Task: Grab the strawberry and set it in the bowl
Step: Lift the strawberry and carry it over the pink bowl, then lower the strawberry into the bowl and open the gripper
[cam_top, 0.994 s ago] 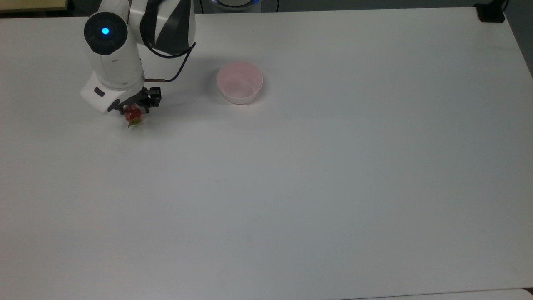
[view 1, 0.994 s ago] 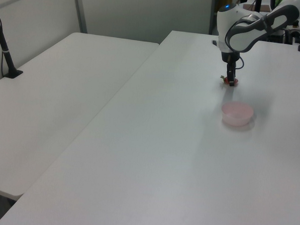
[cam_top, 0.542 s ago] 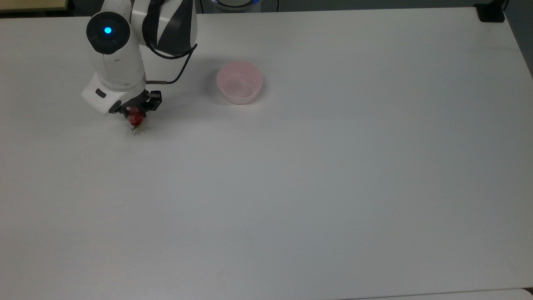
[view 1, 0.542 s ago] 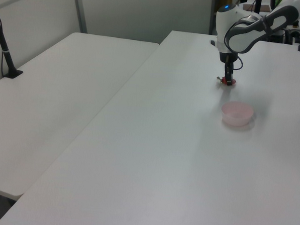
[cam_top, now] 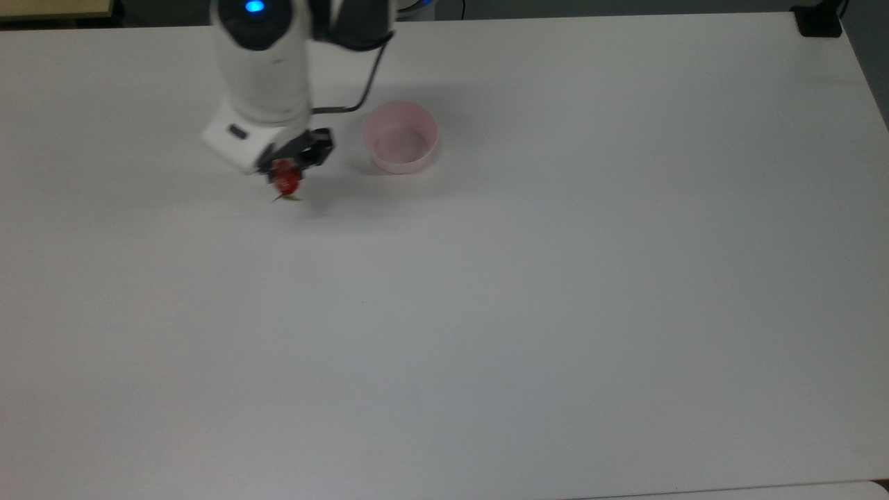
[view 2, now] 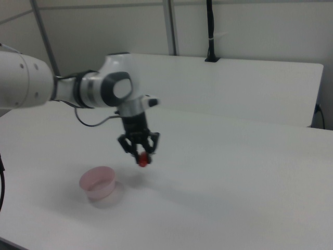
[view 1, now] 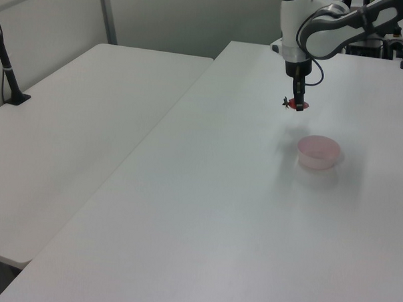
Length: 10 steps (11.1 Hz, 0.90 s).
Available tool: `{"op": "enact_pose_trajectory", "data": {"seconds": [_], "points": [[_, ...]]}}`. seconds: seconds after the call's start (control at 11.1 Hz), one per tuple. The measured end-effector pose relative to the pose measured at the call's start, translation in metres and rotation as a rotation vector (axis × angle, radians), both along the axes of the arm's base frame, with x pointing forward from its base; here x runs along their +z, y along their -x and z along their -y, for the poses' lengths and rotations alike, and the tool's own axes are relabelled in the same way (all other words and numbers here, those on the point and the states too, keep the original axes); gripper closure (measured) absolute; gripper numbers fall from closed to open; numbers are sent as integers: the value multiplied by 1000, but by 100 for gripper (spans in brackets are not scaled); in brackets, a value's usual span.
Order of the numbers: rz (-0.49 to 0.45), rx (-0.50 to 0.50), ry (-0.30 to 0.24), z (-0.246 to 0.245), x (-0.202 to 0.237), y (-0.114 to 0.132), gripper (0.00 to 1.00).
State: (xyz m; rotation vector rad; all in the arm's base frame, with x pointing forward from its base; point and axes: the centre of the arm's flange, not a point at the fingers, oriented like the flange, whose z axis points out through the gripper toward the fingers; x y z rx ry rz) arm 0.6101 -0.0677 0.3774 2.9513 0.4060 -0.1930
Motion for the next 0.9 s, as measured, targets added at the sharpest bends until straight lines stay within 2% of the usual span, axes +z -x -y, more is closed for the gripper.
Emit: {"op": "enact_pose_trajectory", "data": {"seconds": [0.18,0.36,0.9], "points": [[-77,42,-2,-74,10,13,60],[-148,89,8,-121,6,26,60],[-290,110,37,-136,-19,53,60]]}}
